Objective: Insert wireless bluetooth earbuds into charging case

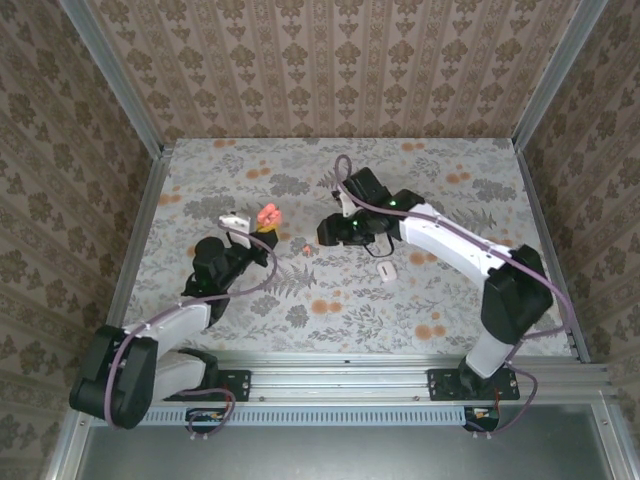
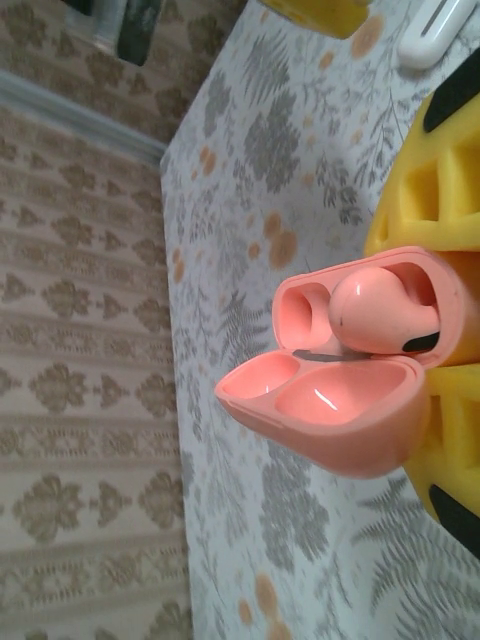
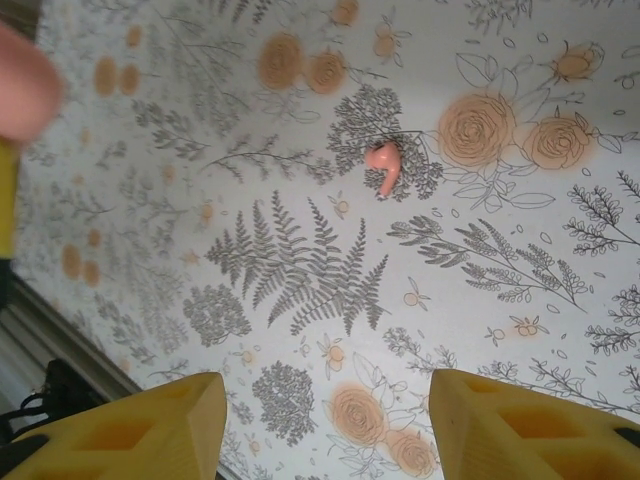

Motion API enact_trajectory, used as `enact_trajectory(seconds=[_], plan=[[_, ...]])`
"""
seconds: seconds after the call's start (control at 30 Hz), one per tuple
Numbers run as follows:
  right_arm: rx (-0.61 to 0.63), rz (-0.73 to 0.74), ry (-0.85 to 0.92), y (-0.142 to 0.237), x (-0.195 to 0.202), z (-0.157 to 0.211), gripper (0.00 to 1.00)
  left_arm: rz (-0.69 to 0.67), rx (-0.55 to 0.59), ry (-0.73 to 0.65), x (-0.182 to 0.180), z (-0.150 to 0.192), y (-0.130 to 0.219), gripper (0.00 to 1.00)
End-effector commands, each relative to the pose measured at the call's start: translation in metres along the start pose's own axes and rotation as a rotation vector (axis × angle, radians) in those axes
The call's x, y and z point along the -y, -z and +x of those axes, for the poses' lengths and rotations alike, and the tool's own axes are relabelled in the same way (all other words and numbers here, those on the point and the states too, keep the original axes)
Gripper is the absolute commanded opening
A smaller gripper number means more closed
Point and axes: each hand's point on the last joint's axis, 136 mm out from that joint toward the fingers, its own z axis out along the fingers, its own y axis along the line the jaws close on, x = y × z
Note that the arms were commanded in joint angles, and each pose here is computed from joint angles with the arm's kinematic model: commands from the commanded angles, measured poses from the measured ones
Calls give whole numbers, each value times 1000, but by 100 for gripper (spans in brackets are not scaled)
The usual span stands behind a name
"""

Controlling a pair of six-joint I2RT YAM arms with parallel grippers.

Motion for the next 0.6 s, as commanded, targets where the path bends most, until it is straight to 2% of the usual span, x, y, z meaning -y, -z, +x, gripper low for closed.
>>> enact_trajectory(seconds=[0.0,0.27,0.4,0.57], plan=[[-95,100,-33,-12,14,8,56,-148,-53,48,-29,6,8,16],[-211,264,26,-58,23,0,54,-278,-126,99,-63,9,22,16],[-231,348,69,-79,30,-11,54,-360,-160,130,-79,13,28,16],[-225,377,100,-102,29,-30,53,-415,-210,154,-93,22,31,16]])
